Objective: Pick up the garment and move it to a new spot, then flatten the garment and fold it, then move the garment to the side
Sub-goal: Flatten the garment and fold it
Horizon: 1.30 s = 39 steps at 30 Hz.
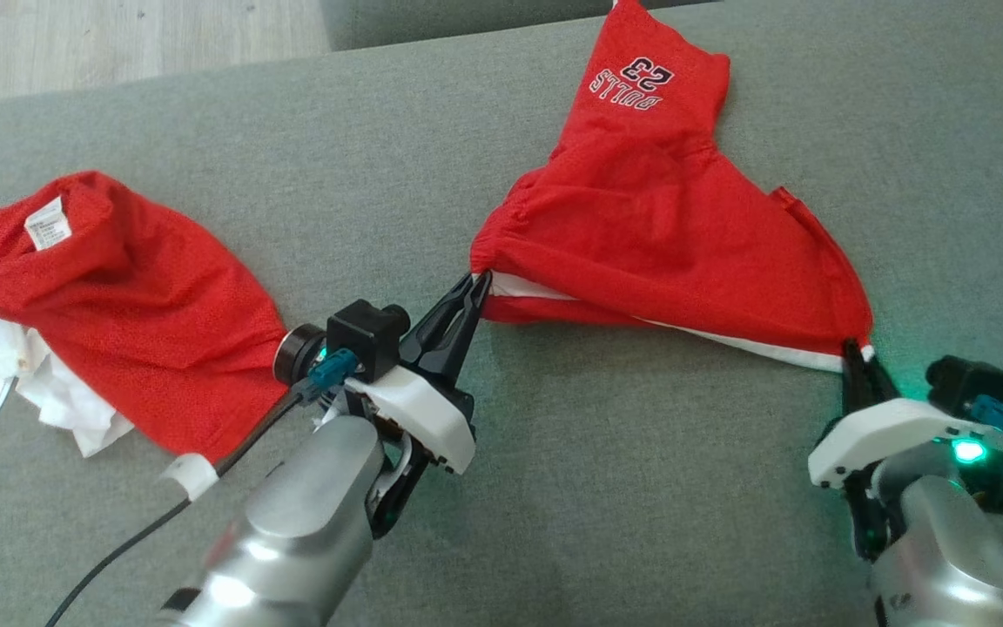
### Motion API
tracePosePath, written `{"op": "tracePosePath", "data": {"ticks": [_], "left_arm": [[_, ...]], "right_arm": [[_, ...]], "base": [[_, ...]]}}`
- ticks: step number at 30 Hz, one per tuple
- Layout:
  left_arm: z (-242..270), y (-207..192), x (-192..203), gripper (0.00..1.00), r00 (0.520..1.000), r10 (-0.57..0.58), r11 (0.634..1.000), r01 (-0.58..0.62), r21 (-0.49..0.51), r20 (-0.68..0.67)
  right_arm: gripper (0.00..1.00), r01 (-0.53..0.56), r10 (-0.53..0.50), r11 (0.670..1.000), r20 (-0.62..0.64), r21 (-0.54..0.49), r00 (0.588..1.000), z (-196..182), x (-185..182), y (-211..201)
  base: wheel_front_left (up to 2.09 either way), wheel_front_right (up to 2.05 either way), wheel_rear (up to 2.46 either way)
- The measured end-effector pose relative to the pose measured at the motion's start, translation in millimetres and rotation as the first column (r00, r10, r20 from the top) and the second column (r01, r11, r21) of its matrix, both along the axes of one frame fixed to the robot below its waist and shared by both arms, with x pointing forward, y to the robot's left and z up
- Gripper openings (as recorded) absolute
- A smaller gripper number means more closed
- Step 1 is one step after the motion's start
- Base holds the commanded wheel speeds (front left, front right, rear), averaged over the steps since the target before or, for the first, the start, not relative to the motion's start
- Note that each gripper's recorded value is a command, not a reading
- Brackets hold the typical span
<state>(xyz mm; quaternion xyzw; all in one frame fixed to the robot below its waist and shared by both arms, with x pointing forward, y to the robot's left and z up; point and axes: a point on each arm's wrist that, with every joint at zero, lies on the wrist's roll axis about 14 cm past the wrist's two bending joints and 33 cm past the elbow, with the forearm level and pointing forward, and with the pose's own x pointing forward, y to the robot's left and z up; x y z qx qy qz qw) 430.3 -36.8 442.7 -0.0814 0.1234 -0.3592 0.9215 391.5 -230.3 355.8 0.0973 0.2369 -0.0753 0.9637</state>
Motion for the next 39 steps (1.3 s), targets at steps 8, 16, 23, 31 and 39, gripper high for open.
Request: {"op": "tracePosePath", "data": {"ticks": [8, 16, 23, 31, 39], "left_arm": [[1.2, 6.8, -5.6, 0.00, 1.000, 0.020, 1.000, -0.020, 0.017, 0.002], [32.6, 16.0, -6.9, 0.00, 0.996, 0.038, 0.999, -0.040, 0.018, 0.077], [112.2, 30.1, 19.0, 0.00, 0.977, 0.034, 0.998, -0.043, 0.042, 0.208], [205.6, 46.1, 42.7, 0.00, 0.929, 0.033, 0.993, -0.074, 0.097, 0.368], [252.9, 57.7, 39.8, 0.00, 0.893, 0.073, 0.994, -0.099, 0.037, 0.444]], "right_arm": [[0.00, -0.012, 0.008, 0.997, 0.046, 0.074, 0.999, 16.4, 3.8, 14.8], [0.00, -0.103, 0.070, 0.989, 0.282, 0.104, 0.957, 104.5, 33.9, 36.6], [0.00, -0.198, 0.162, 0.980, 0.511, 0.017, 0.844, 230.5, 61.4, 46.5], [0.00, -0.216, 0.200, 0.975, 0.660, -0.058, 0.724, 337.2, 71.5, 50.0], [0.00, -0.217, 0.274, 0.961, 0.703, -0.172, 0.657, 387.2, 65.3, 58.8]], "base": [[0.00, 0.00, 0.00], [0.00, 0.00, 0.00], [0.00, 0.00, 0.00], [0.00, 0.00, 0.00], [0.00, 0.00, 0.00]]}}
